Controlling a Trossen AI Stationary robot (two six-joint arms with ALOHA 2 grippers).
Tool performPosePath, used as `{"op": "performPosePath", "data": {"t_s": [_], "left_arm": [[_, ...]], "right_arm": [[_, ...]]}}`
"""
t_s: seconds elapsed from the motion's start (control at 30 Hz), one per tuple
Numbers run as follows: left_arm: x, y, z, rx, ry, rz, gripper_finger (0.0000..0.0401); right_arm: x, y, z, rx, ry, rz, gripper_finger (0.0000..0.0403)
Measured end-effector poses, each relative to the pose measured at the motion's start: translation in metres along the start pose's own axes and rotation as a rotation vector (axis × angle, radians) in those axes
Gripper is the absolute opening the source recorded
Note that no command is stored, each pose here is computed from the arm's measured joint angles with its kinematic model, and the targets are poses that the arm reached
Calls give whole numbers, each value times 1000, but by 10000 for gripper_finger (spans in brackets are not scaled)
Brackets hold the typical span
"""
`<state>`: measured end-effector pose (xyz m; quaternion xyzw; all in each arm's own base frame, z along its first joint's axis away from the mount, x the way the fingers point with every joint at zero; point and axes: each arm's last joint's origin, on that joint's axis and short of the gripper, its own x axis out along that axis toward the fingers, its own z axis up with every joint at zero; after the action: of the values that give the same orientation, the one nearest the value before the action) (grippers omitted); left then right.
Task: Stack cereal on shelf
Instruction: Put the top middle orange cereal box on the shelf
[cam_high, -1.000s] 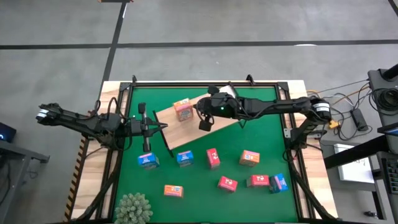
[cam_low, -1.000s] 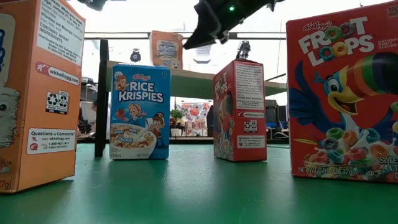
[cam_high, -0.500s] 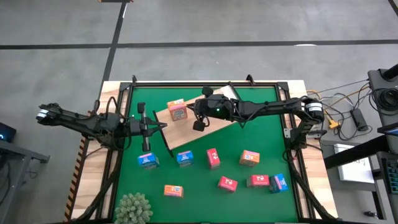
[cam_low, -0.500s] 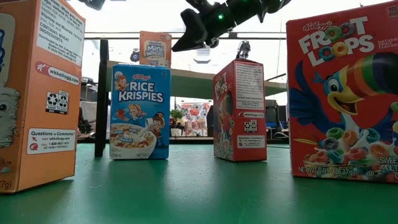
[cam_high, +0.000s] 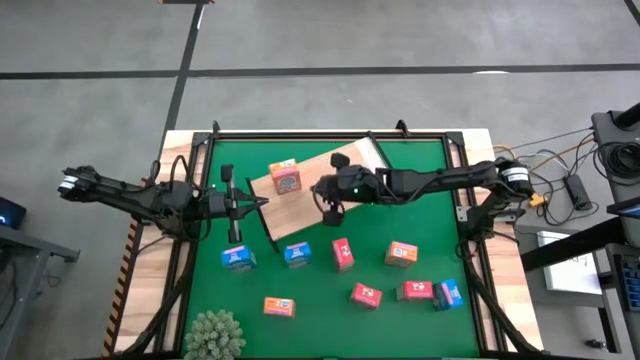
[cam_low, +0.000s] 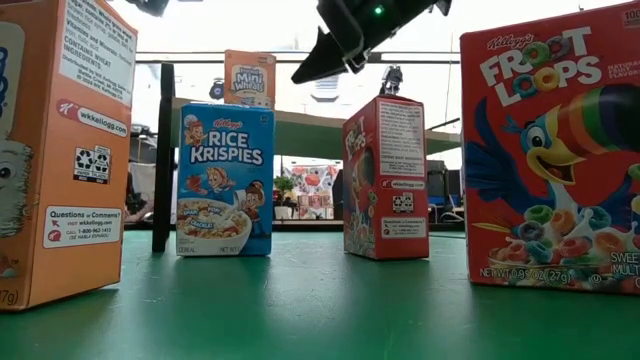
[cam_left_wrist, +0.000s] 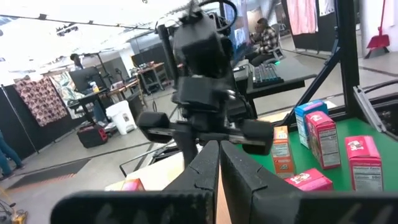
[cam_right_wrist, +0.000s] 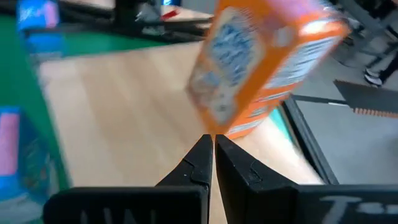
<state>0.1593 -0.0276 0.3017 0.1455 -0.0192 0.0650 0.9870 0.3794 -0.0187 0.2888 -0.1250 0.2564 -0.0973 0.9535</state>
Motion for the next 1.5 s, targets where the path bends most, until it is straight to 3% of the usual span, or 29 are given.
{"op": "performPosePath", "data": {"t_s": [0.33,0.67,0.97,1.33,1.5], "left_arm": [[4,-2,-3,-121,19,-5,0],[-8,1,-4,-143,57,-16,0],[-16,2,-5,-206,82,-29,0],[-17,3,-4,-206,73,-32,0],[-19,3,-3,-210,63,-36,0]], "right_arm": [[5,9,-5,-43,-174,115,9],[9,8,-15,9,-236,91,9],[9,5,-16,29,-389,45,9],[48,10,-10,8,-373,91,9],[60,5,-5,3,-318,17,9]]}}
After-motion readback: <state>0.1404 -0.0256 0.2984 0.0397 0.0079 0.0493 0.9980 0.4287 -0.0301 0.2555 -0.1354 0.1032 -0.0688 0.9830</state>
